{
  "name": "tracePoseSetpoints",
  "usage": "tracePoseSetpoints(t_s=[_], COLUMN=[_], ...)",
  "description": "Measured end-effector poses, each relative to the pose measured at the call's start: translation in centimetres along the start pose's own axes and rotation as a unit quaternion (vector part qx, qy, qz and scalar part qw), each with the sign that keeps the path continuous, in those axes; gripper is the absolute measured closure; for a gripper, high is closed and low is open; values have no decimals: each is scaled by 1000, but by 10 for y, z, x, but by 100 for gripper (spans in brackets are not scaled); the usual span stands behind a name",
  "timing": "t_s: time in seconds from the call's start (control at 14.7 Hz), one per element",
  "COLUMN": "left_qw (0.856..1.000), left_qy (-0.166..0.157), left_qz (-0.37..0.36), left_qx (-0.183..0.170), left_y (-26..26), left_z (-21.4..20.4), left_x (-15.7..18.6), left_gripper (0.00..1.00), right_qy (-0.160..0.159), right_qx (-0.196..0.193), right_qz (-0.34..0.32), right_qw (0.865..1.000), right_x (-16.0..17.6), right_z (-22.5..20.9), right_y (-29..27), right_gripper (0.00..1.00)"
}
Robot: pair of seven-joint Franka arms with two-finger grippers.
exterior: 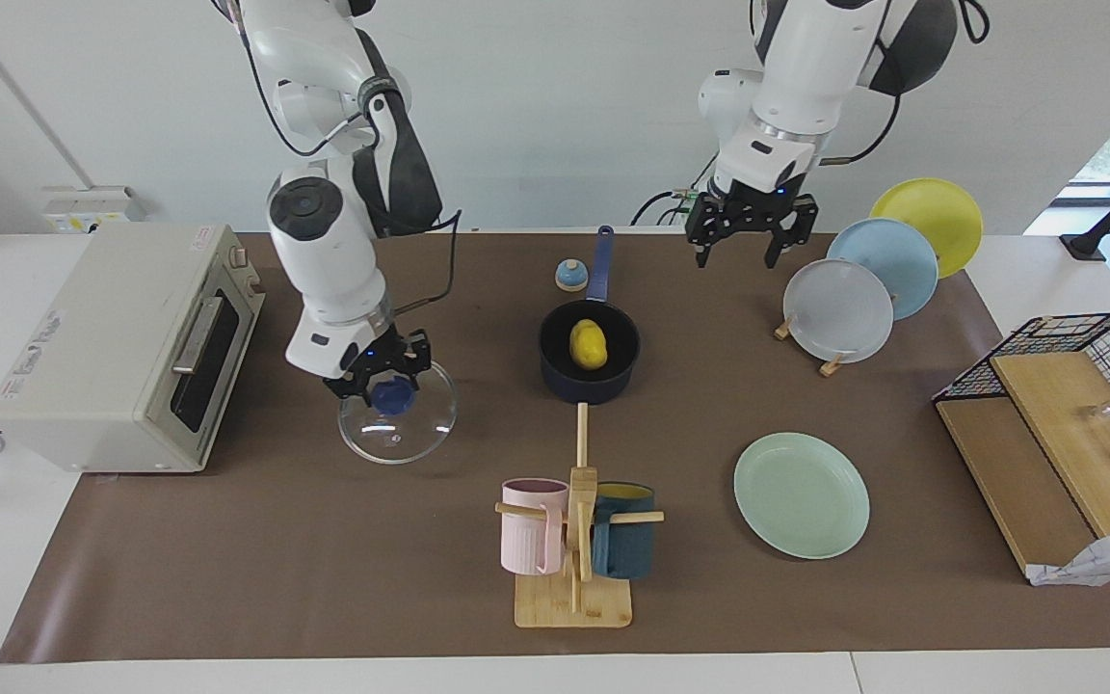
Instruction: Transfer potato from pot to plate
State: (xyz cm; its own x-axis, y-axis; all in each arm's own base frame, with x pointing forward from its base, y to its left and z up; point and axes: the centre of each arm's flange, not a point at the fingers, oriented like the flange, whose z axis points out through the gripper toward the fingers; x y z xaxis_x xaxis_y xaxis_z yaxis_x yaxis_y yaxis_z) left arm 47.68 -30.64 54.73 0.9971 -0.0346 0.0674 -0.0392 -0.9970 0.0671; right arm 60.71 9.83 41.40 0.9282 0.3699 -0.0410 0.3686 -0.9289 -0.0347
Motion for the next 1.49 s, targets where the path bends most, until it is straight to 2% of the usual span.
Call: tracePoseSetpoints(t_s=[0.2,0.41,0.61,1.02,1.09,1.29,1.49], left_qw=[1000,1000,999,999,999,998,998], left_qy=[-19,-24,-28,-18,-18,-26,-32], left_qz=[-11,-12,-16,-40,-43,-48,-49], left_qx=[4,4,7,0,1,6,11], left_y=[46,63,57,58,59,65,69], left_z=[75,138,161,179,181,190,199], left_x=[-4,-11,-15,-25,-27,-36,-41], left_gripper=[0,0,0,0,0,0,0], right_qy=[0,16,15,7,6,13,25], right_qx=[0,-6,-7,-4,-4,-7,-11], right_qz=[-21,-51,-55,-55,-53,-49,-37], right_qw=[1000,999,998,998,999,999,999], right_x=[-22,-48,-67,-81,-83,-83,-78], right_z=[23,51,69,74,74,67,34], right_y=[12,37,44,43,45,50,65], right_gripper=[34,34,34,34,28,1,0])
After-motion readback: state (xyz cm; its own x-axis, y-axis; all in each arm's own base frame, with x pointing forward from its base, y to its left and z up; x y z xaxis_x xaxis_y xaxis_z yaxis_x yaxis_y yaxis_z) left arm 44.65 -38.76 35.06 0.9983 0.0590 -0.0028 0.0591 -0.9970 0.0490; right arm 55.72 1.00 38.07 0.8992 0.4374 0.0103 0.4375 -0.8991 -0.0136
